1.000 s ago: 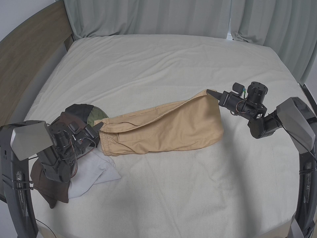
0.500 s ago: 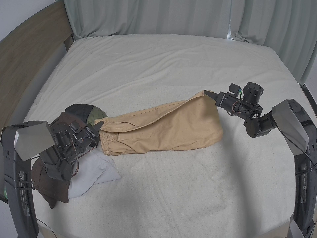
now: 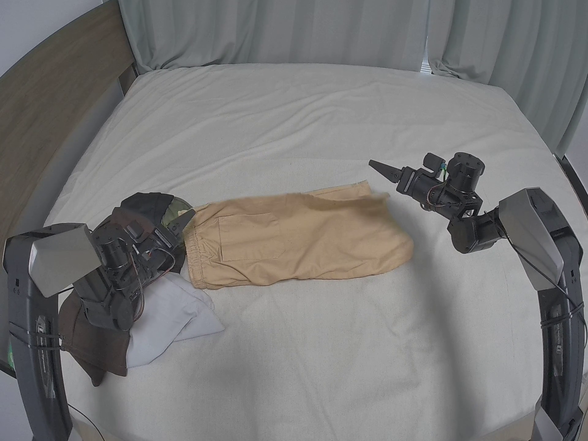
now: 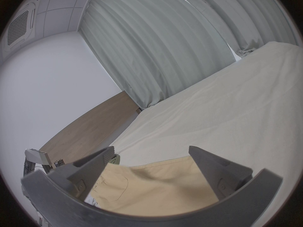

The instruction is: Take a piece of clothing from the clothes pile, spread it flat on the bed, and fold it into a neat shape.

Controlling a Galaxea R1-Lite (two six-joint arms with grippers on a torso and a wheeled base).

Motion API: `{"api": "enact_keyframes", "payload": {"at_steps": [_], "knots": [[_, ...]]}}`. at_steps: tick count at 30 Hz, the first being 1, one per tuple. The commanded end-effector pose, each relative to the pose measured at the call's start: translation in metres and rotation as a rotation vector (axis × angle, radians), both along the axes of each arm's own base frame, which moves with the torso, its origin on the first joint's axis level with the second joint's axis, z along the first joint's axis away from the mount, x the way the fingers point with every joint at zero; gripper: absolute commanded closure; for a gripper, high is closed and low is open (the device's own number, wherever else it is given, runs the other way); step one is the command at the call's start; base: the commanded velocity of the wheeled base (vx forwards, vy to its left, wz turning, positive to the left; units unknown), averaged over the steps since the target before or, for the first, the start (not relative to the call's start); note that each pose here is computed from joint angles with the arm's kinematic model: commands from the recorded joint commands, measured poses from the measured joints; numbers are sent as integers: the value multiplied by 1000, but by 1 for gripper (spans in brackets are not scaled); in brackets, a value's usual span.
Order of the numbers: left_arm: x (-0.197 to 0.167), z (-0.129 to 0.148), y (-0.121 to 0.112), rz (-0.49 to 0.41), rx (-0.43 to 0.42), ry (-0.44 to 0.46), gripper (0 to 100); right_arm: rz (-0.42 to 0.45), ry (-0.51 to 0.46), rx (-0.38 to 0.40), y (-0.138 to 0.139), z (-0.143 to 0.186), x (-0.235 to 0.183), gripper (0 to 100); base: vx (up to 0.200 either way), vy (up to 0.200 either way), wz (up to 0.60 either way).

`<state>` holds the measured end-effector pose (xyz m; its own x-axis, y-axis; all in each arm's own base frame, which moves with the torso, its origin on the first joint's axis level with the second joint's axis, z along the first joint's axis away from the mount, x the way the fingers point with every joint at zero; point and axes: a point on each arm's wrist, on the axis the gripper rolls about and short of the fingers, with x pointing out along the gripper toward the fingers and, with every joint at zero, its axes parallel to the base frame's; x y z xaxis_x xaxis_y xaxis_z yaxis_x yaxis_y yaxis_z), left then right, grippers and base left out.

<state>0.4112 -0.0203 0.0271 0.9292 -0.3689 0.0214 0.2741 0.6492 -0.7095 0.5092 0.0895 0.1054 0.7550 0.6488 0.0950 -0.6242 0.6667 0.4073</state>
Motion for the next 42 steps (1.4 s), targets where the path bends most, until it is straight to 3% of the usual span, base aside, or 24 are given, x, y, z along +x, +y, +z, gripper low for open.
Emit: {"api": "enact_keyframes", "payload": {"at_steps": [1, 11, 17, 20, 27, 37, 42], "knots": [[2, 5, 17, 41, -15, -11, 0, -1, 10, -2, 0, -3, -1, 0, 0, 0, 0], [-2, 7, 25, 60, -17, -6, 0, 1, 31, -12, -1, 7, -19, 0, 0, 0, 0], [-12, 20, 19, 37, -16, -14, 0, 12, 90, -20, 3, 9, -46, 0, 0, 0, 0], [-18, 26, 14, 20, -15, -14, 0, -25, 129, -24, 2, 10, -62, 0, 0, 0, 0], [-23, 26, 8, 5, -1, -9, 0, -43, 178, -21, -1, -7, -94, 0, 0, 0, 0], [-25, 21, 6, 5, 92, -27, 0, -31, 241, -27, 0, -40, -120, 0, 0, 0, 0], [-25, 11, 5, 6, 240, -56, 0, -19, 269, -15, 4, -58, -129, 0, 0, 0, 0]]}}
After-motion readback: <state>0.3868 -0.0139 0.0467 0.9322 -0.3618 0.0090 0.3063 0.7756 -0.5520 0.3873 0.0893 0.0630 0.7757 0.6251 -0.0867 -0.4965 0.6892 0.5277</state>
